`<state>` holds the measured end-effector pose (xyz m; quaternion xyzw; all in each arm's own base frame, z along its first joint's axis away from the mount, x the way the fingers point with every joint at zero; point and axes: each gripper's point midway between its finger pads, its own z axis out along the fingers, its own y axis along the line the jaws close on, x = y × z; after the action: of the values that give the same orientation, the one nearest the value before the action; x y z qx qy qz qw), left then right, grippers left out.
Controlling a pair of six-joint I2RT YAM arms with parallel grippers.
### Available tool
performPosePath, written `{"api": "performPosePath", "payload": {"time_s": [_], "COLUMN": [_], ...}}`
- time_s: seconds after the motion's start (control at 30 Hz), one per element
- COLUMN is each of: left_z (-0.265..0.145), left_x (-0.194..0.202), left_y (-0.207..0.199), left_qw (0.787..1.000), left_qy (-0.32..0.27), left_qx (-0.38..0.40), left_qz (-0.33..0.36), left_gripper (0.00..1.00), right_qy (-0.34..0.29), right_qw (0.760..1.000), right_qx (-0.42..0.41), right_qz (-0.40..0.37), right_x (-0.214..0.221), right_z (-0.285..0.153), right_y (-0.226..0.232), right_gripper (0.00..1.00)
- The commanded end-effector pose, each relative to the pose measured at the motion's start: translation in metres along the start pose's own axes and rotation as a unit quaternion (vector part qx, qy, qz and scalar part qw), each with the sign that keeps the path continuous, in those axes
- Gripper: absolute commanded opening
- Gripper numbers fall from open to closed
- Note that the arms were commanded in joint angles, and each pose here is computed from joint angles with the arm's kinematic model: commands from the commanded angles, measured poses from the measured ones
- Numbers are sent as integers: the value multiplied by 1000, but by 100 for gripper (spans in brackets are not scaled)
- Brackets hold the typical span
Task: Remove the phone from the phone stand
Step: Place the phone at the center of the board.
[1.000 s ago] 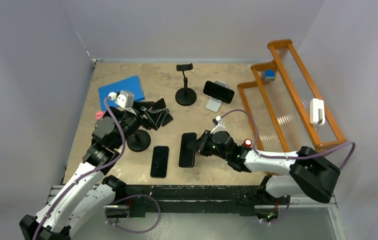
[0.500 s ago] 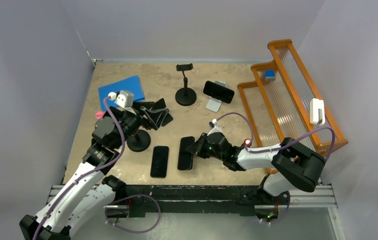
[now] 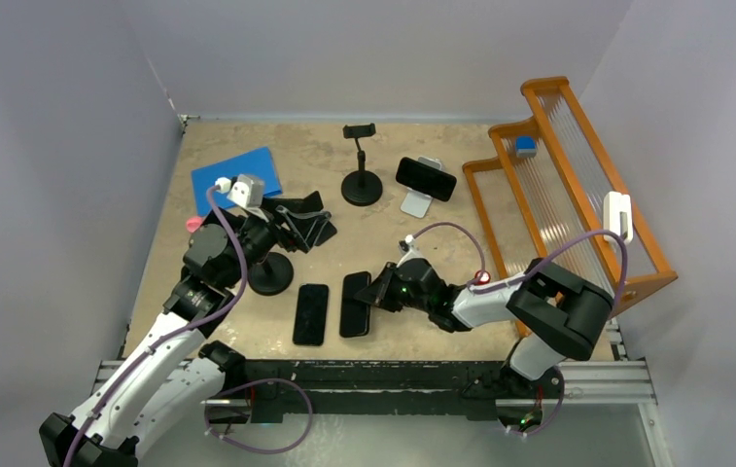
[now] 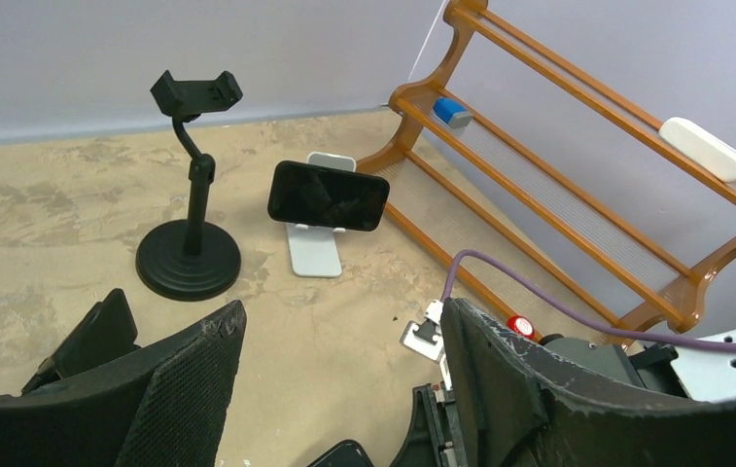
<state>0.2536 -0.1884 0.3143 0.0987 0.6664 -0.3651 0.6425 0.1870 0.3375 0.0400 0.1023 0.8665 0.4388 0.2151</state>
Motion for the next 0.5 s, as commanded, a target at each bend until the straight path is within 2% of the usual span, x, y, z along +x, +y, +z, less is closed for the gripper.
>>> {"api": "performPosePath", "payload": {"time_s": [0.0, 0.47], "left_z": [0, 0], "left_x": [-26, -26], "left_y": [-14, -15], "left_qw": [999, 999], "left_qy": [-32, -31], "left_qx": [21, 23], "left_qz": [-2, -5], "left_gripper": [71, 71], "right_qy": [0, 19], "right_qw": [996, 995], "right_qx": [-89, -75], "right_qz": [30, 56], "right_x": [-8, 10], "right_z": [2, 10], "right_y": [52, 42], "right_gripper": [0, 0]}}
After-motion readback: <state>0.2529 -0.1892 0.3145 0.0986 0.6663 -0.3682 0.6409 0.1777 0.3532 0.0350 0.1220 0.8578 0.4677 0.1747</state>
